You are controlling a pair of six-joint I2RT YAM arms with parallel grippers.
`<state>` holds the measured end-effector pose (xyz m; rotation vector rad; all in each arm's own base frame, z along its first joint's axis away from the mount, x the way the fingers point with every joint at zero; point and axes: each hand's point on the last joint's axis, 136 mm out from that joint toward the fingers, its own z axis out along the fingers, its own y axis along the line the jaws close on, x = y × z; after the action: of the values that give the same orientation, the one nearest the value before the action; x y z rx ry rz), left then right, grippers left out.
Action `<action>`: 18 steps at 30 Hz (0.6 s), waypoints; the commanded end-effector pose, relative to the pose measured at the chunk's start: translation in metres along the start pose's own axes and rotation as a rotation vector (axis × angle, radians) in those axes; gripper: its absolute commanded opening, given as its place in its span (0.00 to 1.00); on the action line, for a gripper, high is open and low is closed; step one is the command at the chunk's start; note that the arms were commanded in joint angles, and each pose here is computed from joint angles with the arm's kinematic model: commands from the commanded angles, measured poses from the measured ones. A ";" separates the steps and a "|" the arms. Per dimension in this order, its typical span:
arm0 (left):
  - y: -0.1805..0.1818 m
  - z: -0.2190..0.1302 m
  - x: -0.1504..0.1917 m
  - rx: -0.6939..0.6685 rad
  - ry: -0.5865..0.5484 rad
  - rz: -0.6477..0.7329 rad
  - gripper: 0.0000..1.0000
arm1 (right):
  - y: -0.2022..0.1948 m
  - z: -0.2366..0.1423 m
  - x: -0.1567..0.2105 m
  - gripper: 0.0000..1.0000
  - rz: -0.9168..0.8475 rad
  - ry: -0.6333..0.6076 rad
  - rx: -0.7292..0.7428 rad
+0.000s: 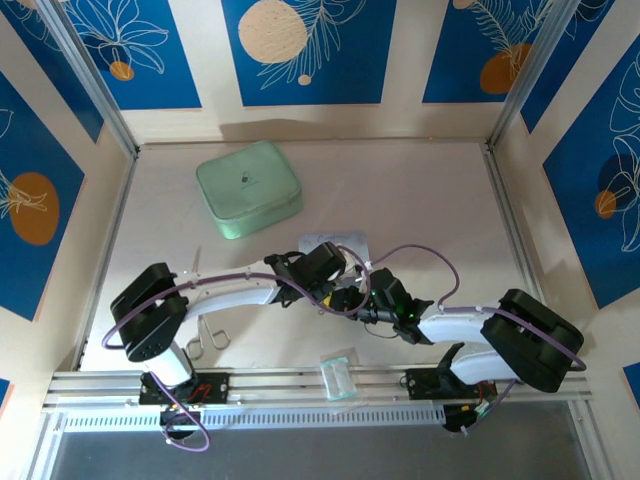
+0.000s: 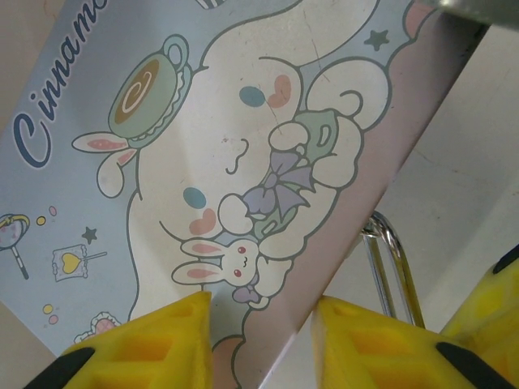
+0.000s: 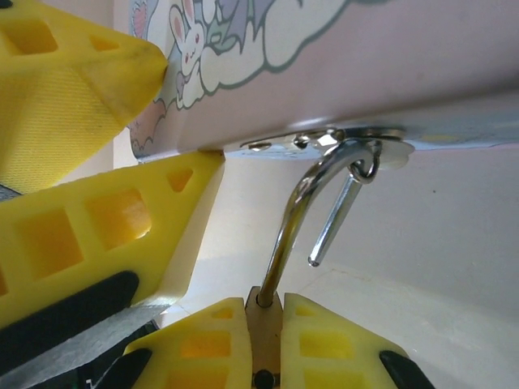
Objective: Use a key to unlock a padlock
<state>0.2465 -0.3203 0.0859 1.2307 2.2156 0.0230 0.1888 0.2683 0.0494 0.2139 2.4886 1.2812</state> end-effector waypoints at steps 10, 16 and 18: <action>-0.043 0.008 0.073 0.172 0.256 -0.026 0.33 | -0.139 -0.051 0.065 0.08 0.265 0.212 0.628; -0.047 0.004 0.059 0.201 0.213 -0.094 0.33 | -0.133 -0.058 0.057 0.12 0.210 0.220 0.657; -0.049 0.000 0.051 0.216 0.189 -0.124 0.34 | -0.129 -0.057 0.054 0.15 0.194 0.224 0.655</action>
<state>0.2424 -0.3237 0.0899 1.1149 2.2806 -0.0669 0.1833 0.2513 0.0411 0.1578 2.6684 1.0563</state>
